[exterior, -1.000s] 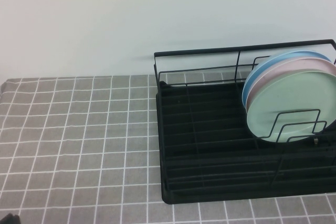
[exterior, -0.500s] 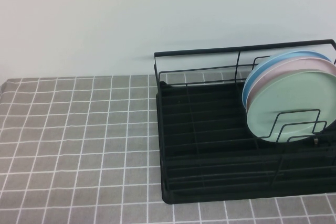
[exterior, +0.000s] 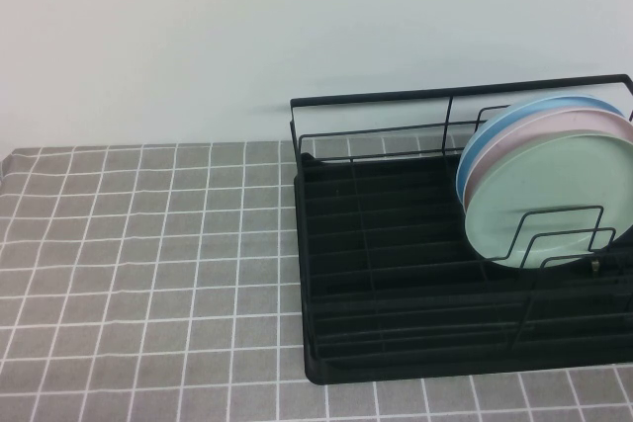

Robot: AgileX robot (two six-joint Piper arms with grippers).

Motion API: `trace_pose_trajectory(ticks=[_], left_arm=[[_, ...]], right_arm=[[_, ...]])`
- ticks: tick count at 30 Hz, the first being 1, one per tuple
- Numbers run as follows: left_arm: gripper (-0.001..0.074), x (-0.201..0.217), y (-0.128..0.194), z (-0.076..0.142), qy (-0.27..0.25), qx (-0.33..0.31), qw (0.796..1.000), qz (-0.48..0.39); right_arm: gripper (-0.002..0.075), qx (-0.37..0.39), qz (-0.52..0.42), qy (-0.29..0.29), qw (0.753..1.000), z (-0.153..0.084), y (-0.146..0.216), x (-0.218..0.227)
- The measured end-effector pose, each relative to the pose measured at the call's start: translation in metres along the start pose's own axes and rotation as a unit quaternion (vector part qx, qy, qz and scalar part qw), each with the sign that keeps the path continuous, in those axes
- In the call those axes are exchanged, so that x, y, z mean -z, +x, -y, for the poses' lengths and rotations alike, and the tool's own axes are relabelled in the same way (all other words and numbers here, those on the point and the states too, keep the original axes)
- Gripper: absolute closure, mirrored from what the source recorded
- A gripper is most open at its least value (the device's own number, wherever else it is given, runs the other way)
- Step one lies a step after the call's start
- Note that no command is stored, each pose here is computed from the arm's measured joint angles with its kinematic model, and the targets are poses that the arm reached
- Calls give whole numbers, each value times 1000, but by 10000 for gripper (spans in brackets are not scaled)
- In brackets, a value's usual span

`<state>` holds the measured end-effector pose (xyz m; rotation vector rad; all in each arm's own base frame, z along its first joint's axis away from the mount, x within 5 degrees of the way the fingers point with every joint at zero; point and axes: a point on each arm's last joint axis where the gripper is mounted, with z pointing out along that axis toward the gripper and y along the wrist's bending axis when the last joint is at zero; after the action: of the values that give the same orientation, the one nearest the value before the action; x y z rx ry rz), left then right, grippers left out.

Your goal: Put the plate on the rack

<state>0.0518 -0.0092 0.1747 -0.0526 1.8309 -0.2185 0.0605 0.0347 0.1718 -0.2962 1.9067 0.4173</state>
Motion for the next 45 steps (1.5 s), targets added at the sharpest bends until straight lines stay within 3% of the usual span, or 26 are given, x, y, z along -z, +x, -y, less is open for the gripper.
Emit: trace_pose_trajectory(ticks=[12,16,19,23,27,34,45], left_arm=[[735,0,0,0,0,-8,1000,0],[735,0,0,0,0,-8,1000,0],[735,0,0,0,0,-8,1000,0],[735,0,0,0,0,-8,1000,-1],[735,0,0,0,0,-8,1000,-1],[735,0,0,0,0,-8,1000,-1],[735,0,0,0,0,-8,1000,-1]], right_arm=[[727,0,22,-4,1000,-2,-11,3],[727,10,78,-5,997,-3,-16,12],[727,19,169,31,985,1,-26,23],[727,71,214,97,969,11,-35,28],[727,84,192,116,971,13,-32,27],[727,40,62,162,984,20,-8,22],[727,37,65,169,983,21,-8,22]])
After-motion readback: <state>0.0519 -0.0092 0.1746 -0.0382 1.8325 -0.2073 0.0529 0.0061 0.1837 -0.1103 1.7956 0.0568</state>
